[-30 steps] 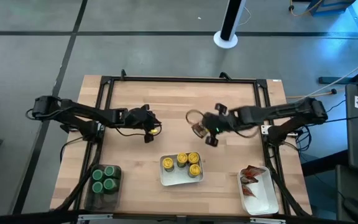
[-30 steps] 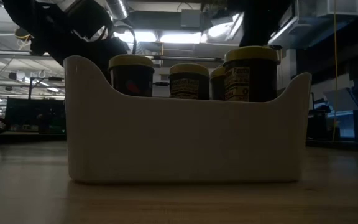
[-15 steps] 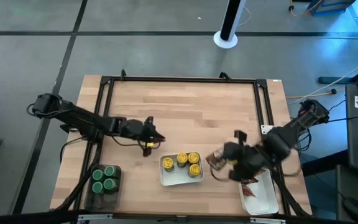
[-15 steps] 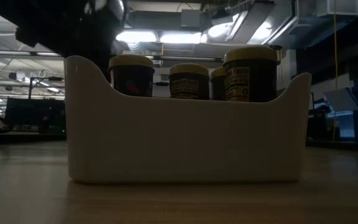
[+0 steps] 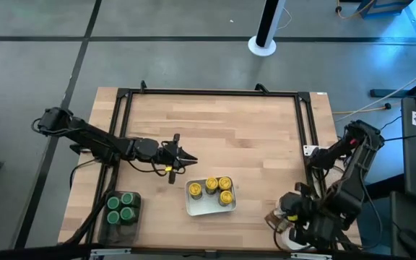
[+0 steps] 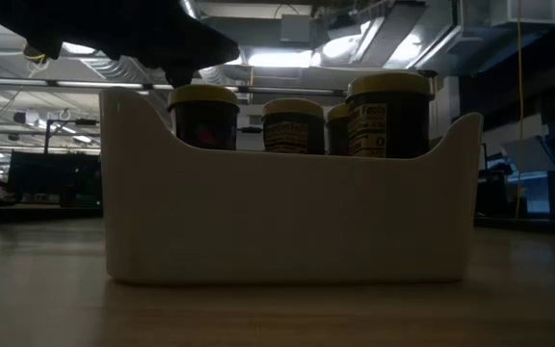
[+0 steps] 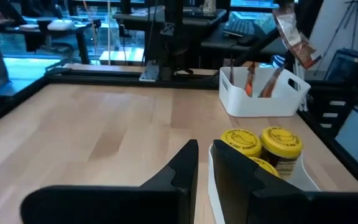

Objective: Sort spices by type
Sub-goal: Put the brown seasoning bag into the right white bin, then return to Home Position

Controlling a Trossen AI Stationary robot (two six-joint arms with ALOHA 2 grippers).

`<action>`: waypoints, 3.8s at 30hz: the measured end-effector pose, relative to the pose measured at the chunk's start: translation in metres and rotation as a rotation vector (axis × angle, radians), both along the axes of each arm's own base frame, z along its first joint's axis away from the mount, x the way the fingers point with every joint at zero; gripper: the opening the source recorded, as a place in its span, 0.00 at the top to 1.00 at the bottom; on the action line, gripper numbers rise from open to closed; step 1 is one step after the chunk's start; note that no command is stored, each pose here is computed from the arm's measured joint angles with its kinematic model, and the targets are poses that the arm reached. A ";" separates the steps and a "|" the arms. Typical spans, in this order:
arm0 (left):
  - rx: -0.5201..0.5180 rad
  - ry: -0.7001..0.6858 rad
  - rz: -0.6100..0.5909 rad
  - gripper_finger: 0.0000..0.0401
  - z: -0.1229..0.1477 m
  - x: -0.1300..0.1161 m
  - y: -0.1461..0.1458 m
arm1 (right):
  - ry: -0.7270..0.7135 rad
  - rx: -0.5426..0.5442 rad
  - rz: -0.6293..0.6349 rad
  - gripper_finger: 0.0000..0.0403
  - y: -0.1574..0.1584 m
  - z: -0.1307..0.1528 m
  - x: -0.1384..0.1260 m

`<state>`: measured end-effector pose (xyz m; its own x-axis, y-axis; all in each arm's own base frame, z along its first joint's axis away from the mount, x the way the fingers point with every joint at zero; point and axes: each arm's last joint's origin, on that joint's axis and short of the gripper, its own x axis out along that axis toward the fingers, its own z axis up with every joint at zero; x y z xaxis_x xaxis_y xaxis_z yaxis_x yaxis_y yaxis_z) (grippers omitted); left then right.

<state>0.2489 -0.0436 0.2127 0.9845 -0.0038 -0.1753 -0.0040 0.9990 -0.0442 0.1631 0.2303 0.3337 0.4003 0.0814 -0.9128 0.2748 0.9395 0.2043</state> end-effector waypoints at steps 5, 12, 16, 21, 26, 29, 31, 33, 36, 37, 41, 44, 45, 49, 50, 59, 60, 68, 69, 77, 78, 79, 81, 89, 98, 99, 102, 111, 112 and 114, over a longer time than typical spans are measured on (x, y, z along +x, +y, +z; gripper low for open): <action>-0.023 0.000 0.016 0.90 0.000 0.000 0.000 | 0.157 0.050 -0.034 0.97 0.003 -0.006 -0.007; -0.017 -0.001 0.048 0.90 0.000 0.000 0.000 | 0.299 0.099 -0.036 0.97 0.006 -0.010 -0.012; -0.011 0.000 0.050 0.90 -0.001 0.000 0.000 | 0.377 0.102 -0.022 0.97 0.017 -0.022 -0.007; -0.009 0.000 0.051 0.90 -0.001 0.000 0.000 | 0.415 0.036 0.015 0.97 0.031 -0.040 -0.008; -0.009 0.000 0.051 0.90 -0.001 0.000 0.000 | 0.446 -0.078 0.011 0.97 0.044 -0.058 -0.015; -0.010 0.000 0.051 0.90 -0.001 0.000 0.000 | 0.431 -0.137 0.021 0.95 0.053 -0.071 -0.017; -0.011 0.001 0.051 0.90 -0.001 0.000 0.000 | 0.430 -0.180 0.016 0.94 0.058 -0.082 -0.014; -0.012 0.001 0.051 0.90 -0.001 0.000 0.000 | 0.445 -0.216 0.026 0.94 0.062 -0.092 -0.014; -0.012 0.001 0.051 0.90 -0.001 0.000 0.000 | 0.462 -0.268 0.051 0.96 0.067 -0.105 -0.012; -0.012 0.001 0.051 0.90 -0.001 0.000 0.000 | 0.464 -0.279 0.059 0.96 0.068 -0.108 -0.011; -0.010 0.009 0.051 0.90 -0.001 0.000 0.001 | 0.453 -0.289 0.066 0.93 0.072 -0.116 -0.010; -0.009 0.015 0.051 0.90 -0.002 0.000 0.001 | 0.435 -0.274 0.068 0.88 0.074 -0.117 -0.009; -0.009 0.016 0.051 0.90 -0.002 0.000 0.001 | 0.434 -0.273 0.068 0.86 0.074 -0.117 -0.008; -0.012 0.017 0.052 0.90 -0.002 0.000 0.001 | 0.433 -0.268 0.060 0.76 0.074 -0.117 -0.006; -0.012 0.017 0.052 0.90 -0.002 0.000 0.001 | 0.439 -0.261 0.058 0.72 0.074 -0.117 -0.006; -0.012 0.017 0.052 0.90 -0.002 0.000 0.001 | 0.563 -0.127 0.175 0.48 0.073 -0.086 0.012; -0.012 0.017 0.052 0.90 -0.002 0.000 0.001 | 0.556 -0.130 0.190 0.47 0.072 -0.078 0.015; -0.012 0.017 0.052 0.90 -0.002 0.000 0.001 | 0.283 -0.242 0.211 0.46 0.057 -0.022 0.039; -0.012 0.017 0.052 0.90 -0.002 0.000 0.001 | 0.244 -0.259 0.216 0.47 0.053 -0.019 0.043; -0.019 0.017 0.053 0.90 -0.002 0.000 0.001 | 0.131 -0.396 0.318 0.54 0.009 0.001 0.077; -0.018 0.017 0.054 0.90 -0.002 0.000 0.001 | 0.123 -0.409 0.329 0.55 0.000 0.005 0.081; -0.018 0.017 0.054 0.90 -0.002 0.000 0.001 | 0.120 -0.420 0.339 0.56 -0.008 0.008 0.085; -0.018 0.017 0.053 0.90 -0.002 0.000 0.001 | 0.114 -0.426 0.348 0.59 -0.024 0.015 0.091; -0.007 0.021 0.052 0.90 -0.003 0.000 0.001 | 0.004 -0.458 0.348 0.72 -0.083 0.046 0.090; -0.007 0.022 0.052 0.90 -0.003 0.000 0.001 | -0.277 -0.314 0.231 0.88 -0.159 0.018 0.041; -0.007 0.022 0.052 0.90 -0.003 0.000 0.001 | -0.331 -0.292 0.222 0.90 -0.166 0.013 0.035; -0.007 0.020 0.054 0.90 -0.002 0.000 0.001 | -0.471 -0.254 0.217 0.93 -0.182 -0.007 0.020; 0.042 0.000 0.051 0.90 0.000 0.001 0.003 | -0.815 -0.235 0.220 0.99 -0.211 -0.058 -0.009; 0.048 0.000 0.055 0.90 0.000 0.001 0.004 | -0.835 -0.230 0.226 0.99 -0.212 -0.063 -0.010; 0.064 0.006 0.067 0.90 0.000 0.000 0.008 | -0.860 -0.224 0.239 0.98 -0.215 -0.073 -0.013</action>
<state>0.2494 -0.0357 0.2128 0.9811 0.0734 -0.1788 -0.0709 0.9973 0.0202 0.1505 0.0153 0.2606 0.9436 0.1069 -0.3133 -0.0943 0.9940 0.0550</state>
